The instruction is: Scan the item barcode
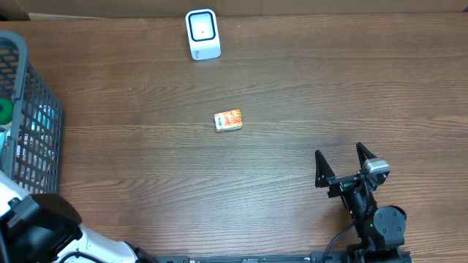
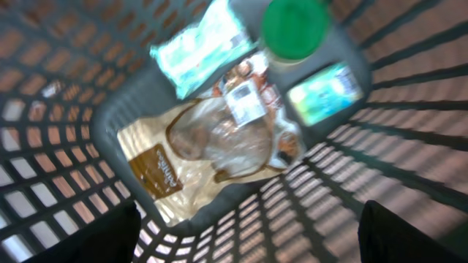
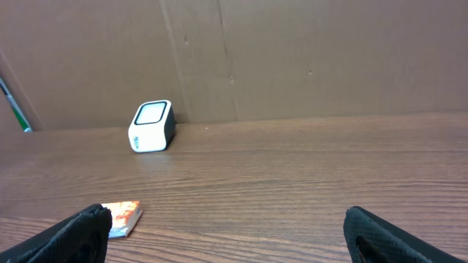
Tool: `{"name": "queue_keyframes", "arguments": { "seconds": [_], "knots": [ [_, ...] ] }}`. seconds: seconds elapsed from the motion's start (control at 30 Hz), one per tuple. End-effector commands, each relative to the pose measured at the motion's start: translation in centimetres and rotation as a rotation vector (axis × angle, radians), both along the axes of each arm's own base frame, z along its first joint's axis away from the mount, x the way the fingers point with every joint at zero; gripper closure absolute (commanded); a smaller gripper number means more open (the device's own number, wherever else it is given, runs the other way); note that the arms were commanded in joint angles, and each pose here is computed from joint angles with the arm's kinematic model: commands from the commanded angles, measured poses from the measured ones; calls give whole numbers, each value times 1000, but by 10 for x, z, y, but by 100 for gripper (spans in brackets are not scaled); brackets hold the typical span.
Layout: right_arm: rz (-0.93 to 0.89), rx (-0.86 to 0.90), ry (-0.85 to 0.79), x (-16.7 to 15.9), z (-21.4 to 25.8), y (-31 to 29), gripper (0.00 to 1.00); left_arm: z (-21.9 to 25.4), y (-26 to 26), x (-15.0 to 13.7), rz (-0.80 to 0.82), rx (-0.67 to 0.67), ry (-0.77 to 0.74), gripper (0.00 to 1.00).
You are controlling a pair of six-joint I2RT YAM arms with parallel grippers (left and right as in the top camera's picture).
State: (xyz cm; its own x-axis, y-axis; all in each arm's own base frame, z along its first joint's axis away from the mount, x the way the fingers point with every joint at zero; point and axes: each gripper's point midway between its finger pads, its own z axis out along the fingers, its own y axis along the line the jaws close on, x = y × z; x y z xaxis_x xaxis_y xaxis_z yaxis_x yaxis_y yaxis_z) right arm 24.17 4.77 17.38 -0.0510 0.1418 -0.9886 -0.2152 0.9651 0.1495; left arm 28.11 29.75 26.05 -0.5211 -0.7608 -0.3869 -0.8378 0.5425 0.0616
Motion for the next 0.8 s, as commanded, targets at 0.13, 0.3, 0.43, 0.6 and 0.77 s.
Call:
{"name": "queue_keyframes", "arguments": {
  "seconds": [0.13, 0.3, 0.43, 0.6, 0.77],
  "knots": [
    [-5, 3, -4, 0, -2, -1, 0, -88, 27, -39, 107, -103, 123, 12],
    [-5, 3, -4, 0, -2, -1, 0, -130, 33, -49, 15, -113, 174, 0],
    [-5, 3, -4, 0, -2, -1, 0, -160, 26, -50, -64, -137, 194, 1],
    [-5, 3, -4, 0, -2, -1, 0, -178, 22, -50, -80, -145, 190, 0],
    [-5, 3, -4, 0, -2, -1, 0, -189, 21, -52, -158, -139, 213, 1]
  ]
}}
